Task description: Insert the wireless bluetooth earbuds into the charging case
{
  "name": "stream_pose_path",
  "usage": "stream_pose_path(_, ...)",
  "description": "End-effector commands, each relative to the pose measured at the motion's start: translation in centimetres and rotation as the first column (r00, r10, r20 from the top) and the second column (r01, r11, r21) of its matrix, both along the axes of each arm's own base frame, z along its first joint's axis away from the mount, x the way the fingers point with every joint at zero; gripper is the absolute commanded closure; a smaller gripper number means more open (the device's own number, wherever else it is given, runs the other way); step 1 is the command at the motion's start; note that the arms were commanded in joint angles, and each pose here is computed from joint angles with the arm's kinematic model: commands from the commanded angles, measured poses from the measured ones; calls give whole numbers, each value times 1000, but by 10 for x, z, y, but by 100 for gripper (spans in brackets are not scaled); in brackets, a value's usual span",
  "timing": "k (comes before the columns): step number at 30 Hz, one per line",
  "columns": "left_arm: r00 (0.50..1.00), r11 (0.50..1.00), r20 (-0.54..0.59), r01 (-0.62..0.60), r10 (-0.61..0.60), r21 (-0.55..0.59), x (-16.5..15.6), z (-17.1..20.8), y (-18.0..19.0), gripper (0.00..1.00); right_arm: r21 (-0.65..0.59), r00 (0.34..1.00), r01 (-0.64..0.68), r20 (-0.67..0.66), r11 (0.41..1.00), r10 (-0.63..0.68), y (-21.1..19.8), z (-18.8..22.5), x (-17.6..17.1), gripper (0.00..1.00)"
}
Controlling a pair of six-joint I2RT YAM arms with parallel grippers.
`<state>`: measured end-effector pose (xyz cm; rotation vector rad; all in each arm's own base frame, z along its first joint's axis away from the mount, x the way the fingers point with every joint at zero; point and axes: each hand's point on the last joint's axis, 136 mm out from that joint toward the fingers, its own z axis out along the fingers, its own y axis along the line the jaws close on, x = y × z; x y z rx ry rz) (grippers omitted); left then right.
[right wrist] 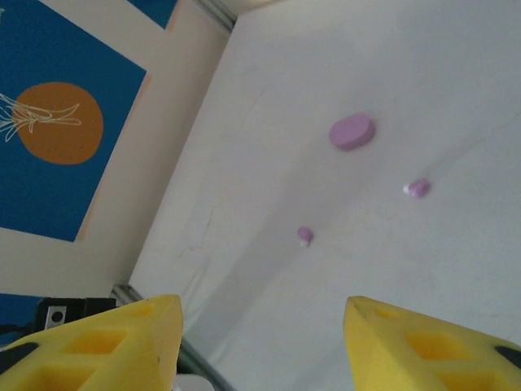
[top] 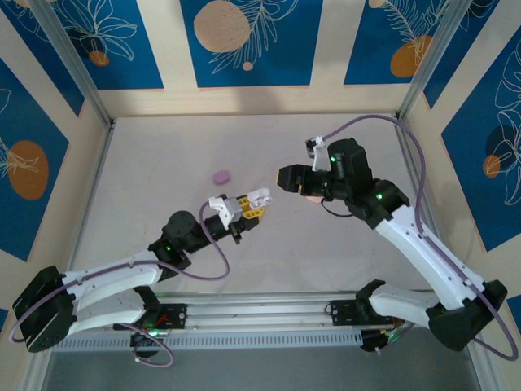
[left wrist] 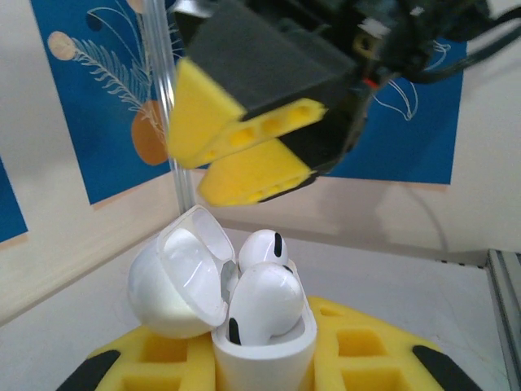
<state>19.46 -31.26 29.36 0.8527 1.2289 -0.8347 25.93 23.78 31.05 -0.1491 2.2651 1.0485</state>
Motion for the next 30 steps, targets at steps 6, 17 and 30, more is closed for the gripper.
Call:
stream_pose_path(6,996,998,66,54,-55,11,-11,14,-2,85,69,954,-202,-210,977,212,31,-9,-22,44)
stream_pose_path(17,998,999,61,32,-32,1,-7,16,0,85,69,916,-286,-272,956,294,37,-26,-32,48)
stream_pose_path(30,999,1000,36,0,1,-11,-1,16,1,84,85,912,-301,-265,950,313,29,-30,-45,50)
